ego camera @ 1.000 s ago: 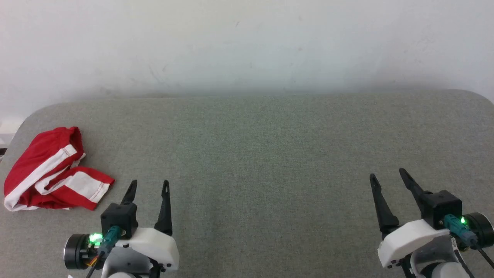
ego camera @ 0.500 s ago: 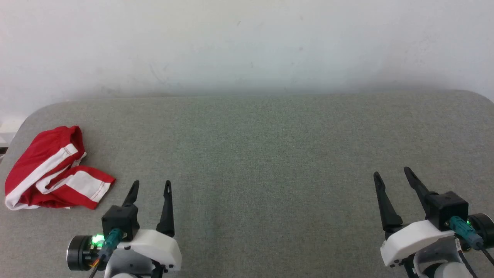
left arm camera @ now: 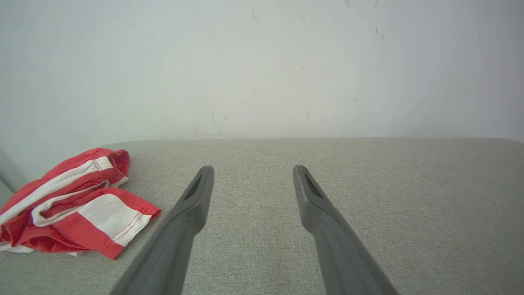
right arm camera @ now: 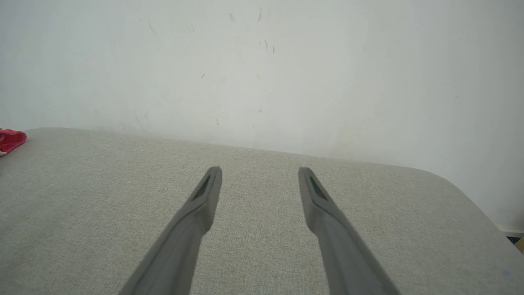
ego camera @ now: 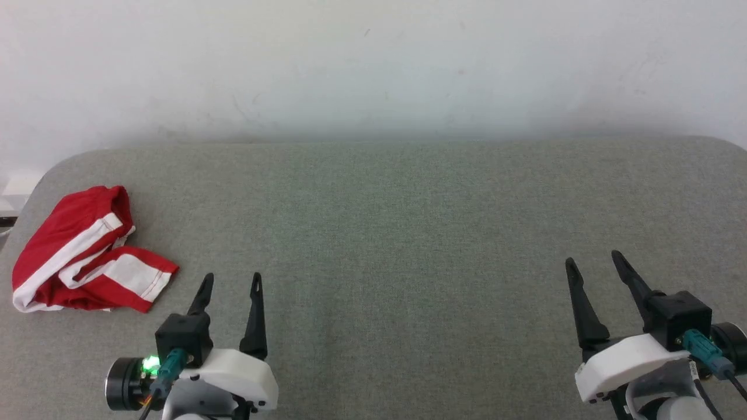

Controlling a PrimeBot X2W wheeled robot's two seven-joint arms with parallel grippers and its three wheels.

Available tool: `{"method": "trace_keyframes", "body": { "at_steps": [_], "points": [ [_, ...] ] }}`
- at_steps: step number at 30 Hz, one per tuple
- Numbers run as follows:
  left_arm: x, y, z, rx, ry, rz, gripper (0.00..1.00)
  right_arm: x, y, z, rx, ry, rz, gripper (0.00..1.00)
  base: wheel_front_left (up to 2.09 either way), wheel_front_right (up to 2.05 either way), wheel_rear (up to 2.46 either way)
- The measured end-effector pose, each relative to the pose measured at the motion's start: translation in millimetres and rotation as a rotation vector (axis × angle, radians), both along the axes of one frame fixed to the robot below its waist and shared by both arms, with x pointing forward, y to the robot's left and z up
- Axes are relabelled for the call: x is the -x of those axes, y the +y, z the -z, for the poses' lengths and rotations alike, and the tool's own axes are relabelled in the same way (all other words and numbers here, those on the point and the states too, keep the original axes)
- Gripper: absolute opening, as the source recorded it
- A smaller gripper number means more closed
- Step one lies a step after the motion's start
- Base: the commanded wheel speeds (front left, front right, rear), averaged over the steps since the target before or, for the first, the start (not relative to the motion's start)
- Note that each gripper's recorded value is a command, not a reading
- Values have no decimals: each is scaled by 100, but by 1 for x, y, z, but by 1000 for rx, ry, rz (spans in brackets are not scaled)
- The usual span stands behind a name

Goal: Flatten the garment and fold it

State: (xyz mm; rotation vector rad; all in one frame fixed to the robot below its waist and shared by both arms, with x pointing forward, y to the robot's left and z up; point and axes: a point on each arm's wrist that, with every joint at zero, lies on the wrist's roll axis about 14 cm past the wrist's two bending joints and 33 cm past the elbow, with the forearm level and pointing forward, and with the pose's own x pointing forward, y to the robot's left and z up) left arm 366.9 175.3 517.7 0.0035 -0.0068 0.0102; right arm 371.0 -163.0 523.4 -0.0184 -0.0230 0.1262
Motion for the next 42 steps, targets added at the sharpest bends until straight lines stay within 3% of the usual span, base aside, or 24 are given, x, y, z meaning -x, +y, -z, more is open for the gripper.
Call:
{"method": "trace_keyframes", "body": {
  "at_steps": [20, 42],
  "points": [
    [11, 13, -5, 12, -40, -50, 100, -2, 19, -1, -22, -26, -55, 100, 0, 0, 0],
    [48, 58, -7, 12, -73, -208, 100, -16, 78, -2, -47, -48, -229, 100, 0, 0, 0]
  ]
}}
